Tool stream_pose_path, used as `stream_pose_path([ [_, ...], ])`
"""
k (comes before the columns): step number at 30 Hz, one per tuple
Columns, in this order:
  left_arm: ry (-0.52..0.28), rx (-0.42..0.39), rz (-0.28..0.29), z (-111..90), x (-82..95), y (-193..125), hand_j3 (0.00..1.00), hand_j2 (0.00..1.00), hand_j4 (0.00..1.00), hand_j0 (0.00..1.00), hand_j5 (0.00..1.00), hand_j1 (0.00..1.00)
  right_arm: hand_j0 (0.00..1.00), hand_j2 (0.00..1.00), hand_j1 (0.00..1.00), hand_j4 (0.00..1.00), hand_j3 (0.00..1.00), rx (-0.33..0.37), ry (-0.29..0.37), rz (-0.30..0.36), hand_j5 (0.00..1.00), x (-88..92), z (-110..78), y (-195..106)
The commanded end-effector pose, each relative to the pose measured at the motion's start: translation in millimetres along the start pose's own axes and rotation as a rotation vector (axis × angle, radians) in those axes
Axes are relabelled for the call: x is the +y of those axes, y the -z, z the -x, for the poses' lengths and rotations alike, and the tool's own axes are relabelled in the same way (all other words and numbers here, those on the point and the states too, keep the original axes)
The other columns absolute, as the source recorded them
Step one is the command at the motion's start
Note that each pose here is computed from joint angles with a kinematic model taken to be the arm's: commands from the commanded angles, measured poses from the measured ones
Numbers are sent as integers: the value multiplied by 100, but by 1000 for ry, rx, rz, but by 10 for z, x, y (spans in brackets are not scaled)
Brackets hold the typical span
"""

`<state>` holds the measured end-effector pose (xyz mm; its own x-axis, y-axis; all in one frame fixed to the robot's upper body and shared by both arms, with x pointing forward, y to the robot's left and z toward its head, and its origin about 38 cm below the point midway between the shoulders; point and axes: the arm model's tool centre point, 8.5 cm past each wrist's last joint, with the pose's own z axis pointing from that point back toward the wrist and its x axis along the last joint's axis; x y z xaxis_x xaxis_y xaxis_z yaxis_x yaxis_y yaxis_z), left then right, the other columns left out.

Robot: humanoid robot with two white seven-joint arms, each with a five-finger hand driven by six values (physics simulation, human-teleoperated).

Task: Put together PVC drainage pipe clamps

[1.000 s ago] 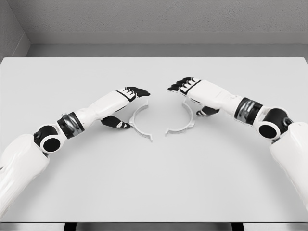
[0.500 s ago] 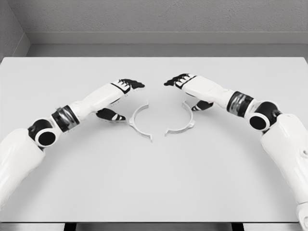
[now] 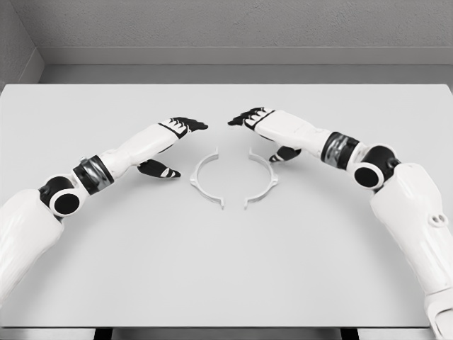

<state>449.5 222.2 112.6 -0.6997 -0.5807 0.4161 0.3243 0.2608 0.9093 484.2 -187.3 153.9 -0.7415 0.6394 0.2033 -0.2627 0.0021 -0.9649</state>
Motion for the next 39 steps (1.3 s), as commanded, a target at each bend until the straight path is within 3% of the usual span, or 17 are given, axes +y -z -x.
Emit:
stream_pose_path([
  [1, -6, -1, -4, -2, 2, 2, 100, 100, 100, 100, 100, 100, 100, 100, 100, 100, 100, 51, 19, 29, 100, -83, 131, -92],
  [3, -4, -2, -4, -6, 4, 4, 100, 100, 100, 100, 100, 100, 100, 100, 100, 100, 100, 113, 22, 115, 100, -331, 373, -408],
  [4, -5, -4, -3, -12, -3, 10, 100, 100, 100, 100, 100, 100, 100, 100, 100, 100, 100, 114, -5, 187, 100, -556, 450, -676],
  [6, -10, -4, 0, -16, -29, 33, 100, 100, 100, 100, 100, 100, 100, 100, 100, 100, 100, 101, -35, 253, 100, -670, 363, -1207],
  [8, -14, -2, 3, -12, -49, 44, 100, 100, 100, 100, 100, 100, 100, 100, 100, 100, 100, 93, -38, 349, 100, -916, 263, -1912],
  [10, -26, 0, 4, -11, -93, 71, 100, 100, 100, 100, 100, 100, 100, 100, 100, 100, 100, 74, -20, 353, 100, -974, 199, -2189],
  [13, -34, 2, 6, -10, -123, 87, 100, 100, 100, 100, 100, 100, 100, 100, 100, 100, 100, 61, 30, 290, 100, -624, 85, -2179],
  [15, -36, -1, 5, -22, -129, 103, 100, 100, 100, 100, 100, 100, 100, 100, 100, 100, 100, 66, 26, 266, 100, -556, 90, -2134],
  [18, -41, -7, 2, -43, -140, 130, 100, 100, 100, 100, 100, 100, 100, 100, 100, 100, 100, 54, 43, 281, 100, -521, 61, -2073],
  [20, -45, -11, 0, -60, -148, 151, 100, 100, 100, 100, 100, 100, 100, 100, 100, 100, 100, 46, 45, 207, 100, -472, 40, -2040],
  [21, -44, -11, 1, -60, -157, 148, 100, 100, 100, 100, 100, 100, 100, 100, 100, 100, 100, 46, 46, 201, 100, -465, 41, -2033],
  [39, -66, -35, -9, -159, -217, 254, 100, 100, 100, 100, 100, 100, 100, 100, 100, 100, 100, 43, 52, 200, 100, -446, 41, -2008],
])
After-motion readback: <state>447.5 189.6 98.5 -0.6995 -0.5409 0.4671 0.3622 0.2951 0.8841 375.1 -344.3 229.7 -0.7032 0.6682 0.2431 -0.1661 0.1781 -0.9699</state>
